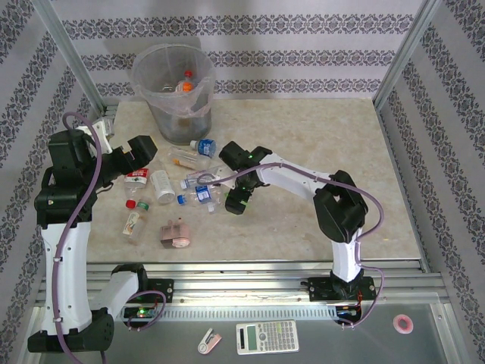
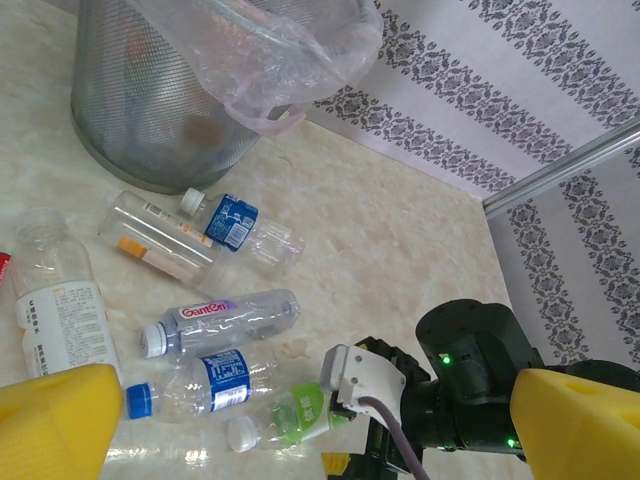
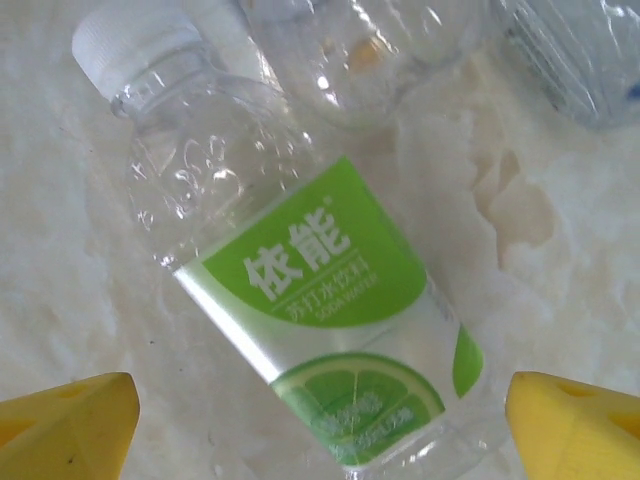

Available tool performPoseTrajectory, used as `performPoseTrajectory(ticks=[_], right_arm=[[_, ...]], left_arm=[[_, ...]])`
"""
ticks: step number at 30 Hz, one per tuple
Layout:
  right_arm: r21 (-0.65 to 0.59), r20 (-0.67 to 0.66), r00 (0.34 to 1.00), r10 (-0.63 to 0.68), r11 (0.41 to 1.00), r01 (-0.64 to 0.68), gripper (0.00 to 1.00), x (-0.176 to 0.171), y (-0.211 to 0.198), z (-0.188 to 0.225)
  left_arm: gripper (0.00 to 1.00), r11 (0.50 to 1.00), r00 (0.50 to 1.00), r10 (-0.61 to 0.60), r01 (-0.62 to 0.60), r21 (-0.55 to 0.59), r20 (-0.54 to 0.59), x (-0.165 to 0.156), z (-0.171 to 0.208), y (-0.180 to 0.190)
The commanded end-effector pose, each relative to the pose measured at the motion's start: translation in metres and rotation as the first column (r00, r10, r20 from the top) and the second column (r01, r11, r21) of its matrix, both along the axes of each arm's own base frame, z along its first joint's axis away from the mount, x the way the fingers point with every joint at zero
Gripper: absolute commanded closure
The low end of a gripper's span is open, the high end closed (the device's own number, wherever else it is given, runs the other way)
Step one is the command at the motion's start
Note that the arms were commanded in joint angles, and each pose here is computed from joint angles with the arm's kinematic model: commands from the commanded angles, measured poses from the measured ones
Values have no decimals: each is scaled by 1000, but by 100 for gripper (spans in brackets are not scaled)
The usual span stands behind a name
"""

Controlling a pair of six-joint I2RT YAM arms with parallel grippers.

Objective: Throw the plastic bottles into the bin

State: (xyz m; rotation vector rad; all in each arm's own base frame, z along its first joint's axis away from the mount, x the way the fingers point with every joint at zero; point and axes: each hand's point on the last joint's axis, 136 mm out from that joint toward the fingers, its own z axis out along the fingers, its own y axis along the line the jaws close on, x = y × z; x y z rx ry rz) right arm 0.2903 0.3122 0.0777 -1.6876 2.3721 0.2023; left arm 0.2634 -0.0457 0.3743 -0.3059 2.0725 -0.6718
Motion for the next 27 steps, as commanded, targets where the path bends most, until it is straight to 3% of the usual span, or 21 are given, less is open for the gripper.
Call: performPoseTrajectory(ticks=[1, 7, 14, 27], right_arm=[[18, -35, 987, 156, 988, -156, 6, -10, 12, -12], [23, -12, 983, 185, 983, -185, 6, 0, 18, -25], [27, -95, 967, 236, 972, -234, 8, -15, 20, -40], [31, -141, 964, 227, 974, -225, 29, -54, 1, -55]], left_arm=[[0, 999, 1000, -3, 4, 34, -22, -4, -10, 1], [0, 999, 1000, 2, -1, 39, -28, -3, -12, 2], [0, 1000, 1000, 2, -2, 24, -28, 0, -13, 1], [0, 1000, 1000, -2, 2, -4, -24, 2, -14, -1]])
